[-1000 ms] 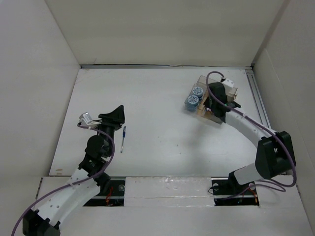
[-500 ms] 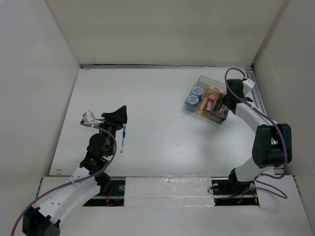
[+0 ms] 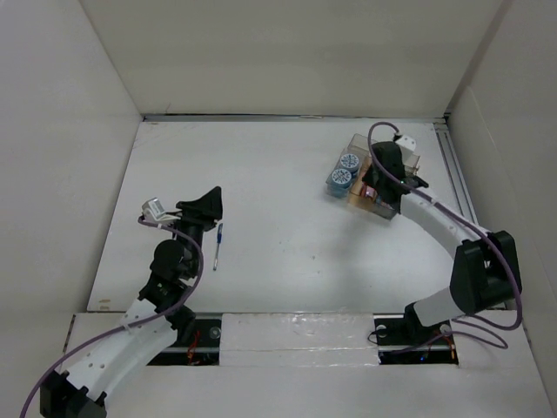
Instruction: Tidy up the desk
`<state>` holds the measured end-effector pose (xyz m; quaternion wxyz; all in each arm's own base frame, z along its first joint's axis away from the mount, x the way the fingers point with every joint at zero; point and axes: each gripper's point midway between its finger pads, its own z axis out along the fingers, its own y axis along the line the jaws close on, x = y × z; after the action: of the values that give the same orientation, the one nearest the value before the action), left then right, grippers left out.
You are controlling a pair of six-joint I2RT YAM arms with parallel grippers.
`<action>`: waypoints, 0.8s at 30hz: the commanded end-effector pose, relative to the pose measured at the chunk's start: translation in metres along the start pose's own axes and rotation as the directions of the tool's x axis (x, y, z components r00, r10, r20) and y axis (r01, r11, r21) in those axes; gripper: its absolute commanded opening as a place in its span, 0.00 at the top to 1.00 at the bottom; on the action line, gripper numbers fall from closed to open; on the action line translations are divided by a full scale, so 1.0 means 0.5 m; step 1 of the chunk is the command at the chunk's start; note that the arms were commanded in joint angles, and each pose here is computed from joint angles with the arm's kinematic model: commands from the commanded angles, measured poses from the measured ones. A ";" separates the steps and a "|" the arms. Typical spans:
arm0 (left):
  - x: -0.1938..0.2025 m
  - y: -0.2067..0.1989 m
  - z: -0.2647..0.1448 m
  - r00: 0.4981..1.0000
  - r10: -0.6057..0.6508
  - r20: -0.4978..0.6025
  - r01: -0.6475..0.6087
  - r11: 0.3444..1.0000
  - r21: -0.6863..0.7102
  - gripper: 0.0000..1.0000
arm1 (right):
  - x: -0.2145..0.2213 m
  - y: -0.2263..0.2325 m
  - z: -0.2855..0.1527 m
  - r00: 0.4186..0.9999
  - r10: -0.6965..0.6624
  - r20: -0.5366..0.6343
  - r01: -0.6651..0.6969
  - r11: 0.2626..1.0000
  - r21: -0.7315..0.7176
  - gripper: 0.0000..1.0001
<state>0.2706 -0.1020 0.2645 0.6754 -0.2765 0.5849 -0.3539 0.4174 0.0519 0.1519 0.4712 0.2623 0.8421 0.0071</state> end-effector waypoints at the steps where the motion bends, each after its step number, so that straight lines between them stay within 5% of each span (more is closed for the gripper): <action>1: -0.038 -0.035 -0.003 0.998 -0.027 0.052 0.024 0.999 0.046 0.46 | 0.058 0.133 -0.074 0.998 -0.050 -0.030 0.043 0.978 -0.202 0.95; 8: -0.082 -0.022 -0.020 0.985 -0.103 0.137 0.102 0.995 0.015 0.50 | 0.338 0.436 -0.236 0.939 -0.305 -0.158 0.179 0.827 -0.534 1.00; 9: -0.088 -0.024 -0.022 0.983 -0.115 0.145 0.114 0.993 0.017 0.50 | 0.429 0.455 -0.250 0.900 -0.397 -0.183 0.241 0.800 -0.549 0.97; 11: -0.112 -0.024 -0.030 0.974 -0.132 0.183 0.132 0.991 0.012 0.50 | 0.451 0.534 -0.290 0.892 -0.426 -0.150 0.258 0.752 -0.607 0.86; 15: -0.153 -0.009 -0.046 0.954 -0.144 0.264 0.154 0.988 -0.018 0.49 | 0.531 0.612 -0.340 0.854 -0.507 -0.117 0.302 0.666 -0.682 0.51; 24: -0.201 0.027 -0.072 0.918 -0.133 0.375 0.174 0.982 -0.077 0.48 | 0.664 0.657 -0.333 0.770 -0.630 -0.100 0.413 0.612 -0.675 0.44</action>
<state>0.2367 -0.0263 0.3002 0.7177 -0.3996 0.4656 -0.3292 0.2915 0.5164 0.0639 0.3592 -0.1584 0.8976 0.2005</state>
